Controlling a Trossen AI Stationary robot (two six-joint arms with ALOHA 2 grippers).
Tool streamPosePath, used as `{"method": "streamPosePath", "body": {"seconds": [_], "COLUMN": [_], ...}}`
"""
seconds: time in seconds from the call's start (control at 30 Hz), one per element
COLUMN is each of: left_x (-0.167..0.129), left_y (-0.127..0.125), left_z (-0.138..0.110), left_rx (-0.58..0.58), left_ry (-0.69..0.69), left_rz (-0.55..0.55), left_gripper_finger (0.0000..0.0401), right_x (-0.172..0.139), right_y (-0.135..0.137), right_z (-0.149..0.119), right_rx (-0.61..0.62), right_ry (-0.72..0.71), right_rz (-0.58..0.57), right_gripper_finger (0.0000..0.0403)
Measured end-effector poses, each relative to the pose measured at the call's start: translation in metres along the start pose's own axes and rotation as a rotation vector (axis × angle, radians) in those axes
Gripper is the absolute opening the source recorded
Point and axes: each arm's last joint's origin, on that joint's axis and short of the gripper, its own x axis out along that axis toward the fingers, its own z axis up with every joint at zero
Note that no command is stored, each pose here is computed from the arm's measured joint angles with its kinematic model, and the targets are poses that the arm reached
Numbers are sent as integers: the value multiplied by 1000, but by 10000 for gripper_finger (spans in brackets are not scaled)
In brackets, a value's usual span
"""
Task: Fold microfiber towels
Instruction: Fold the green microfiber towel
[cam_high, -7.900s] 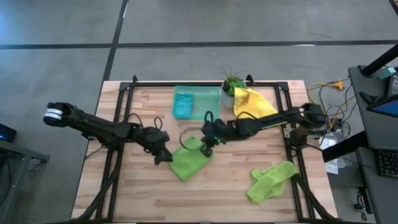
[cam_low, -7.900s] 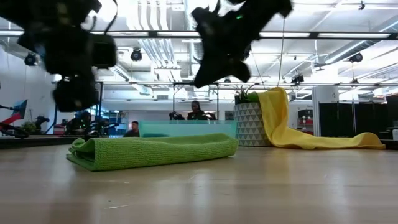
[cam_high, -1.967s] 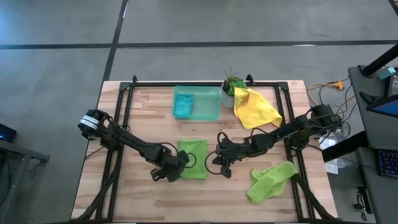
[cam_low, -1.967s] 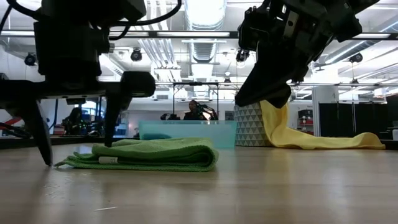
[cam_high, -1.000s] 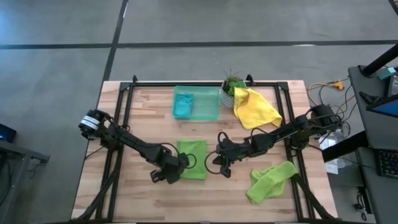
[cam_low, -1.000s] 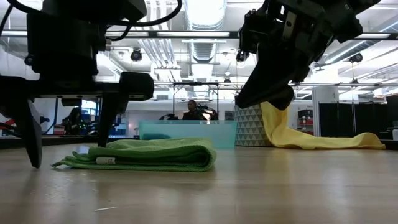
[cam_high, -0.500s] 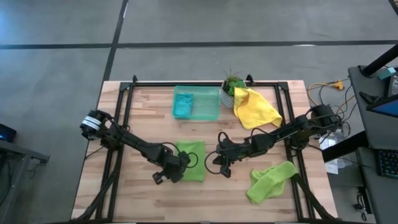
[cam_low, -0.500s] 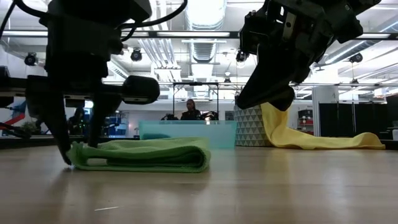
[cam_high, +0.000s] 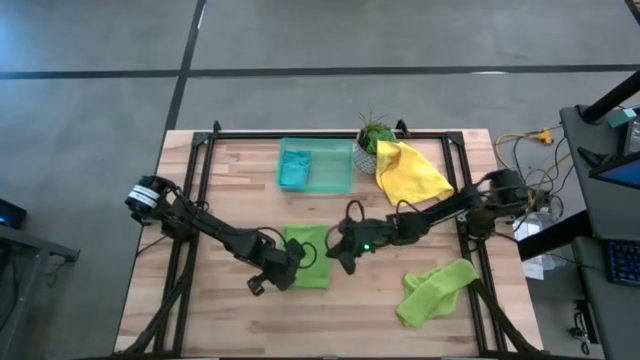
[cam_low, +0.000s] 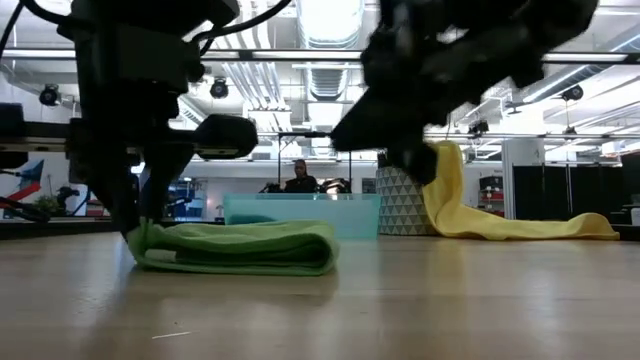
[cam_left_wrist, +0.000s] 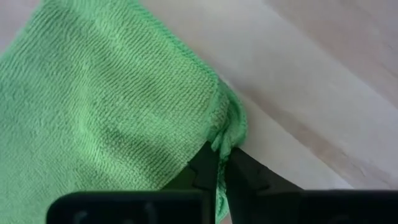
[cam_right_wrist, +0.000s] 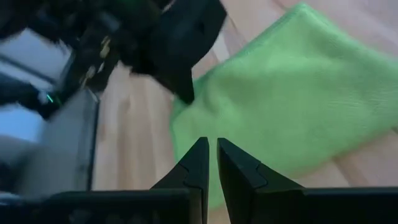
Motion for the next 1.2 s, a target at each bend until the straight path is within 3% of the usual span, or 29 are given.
{"method": "streamPosePath", "body": {"seconds": [0.2, 0.43, 0.6, 0.93, 1.2], "left_x": [1, 1, -5, -16, -20], "left_y": [-1, -1, -3, -6, -10], "left_z": [-3, -4, -6, -12, -20], "left_rx": [-107, -190, -270, -456, -546], "left_ry": [11, -15, -90, -250, -264], "left_rz": [13, 27, 54, 120, 134], "left_gripper_finger": [1, 1, 0, 0, 0], "right_x": [34, 51, 46, 52, 54], "right_y": [-24, -35, -36, -28, -19], "right_z": [-17, -24, -22, -10, 2], "right_rx": [248, 386, 389, 249, 171], "right_ry": [23, -44, -7, 142, 140], "right_rz": [35, 8, -95, -402, -419], "right_gripper_finger": [29, 29, 28, 28, 28]}}
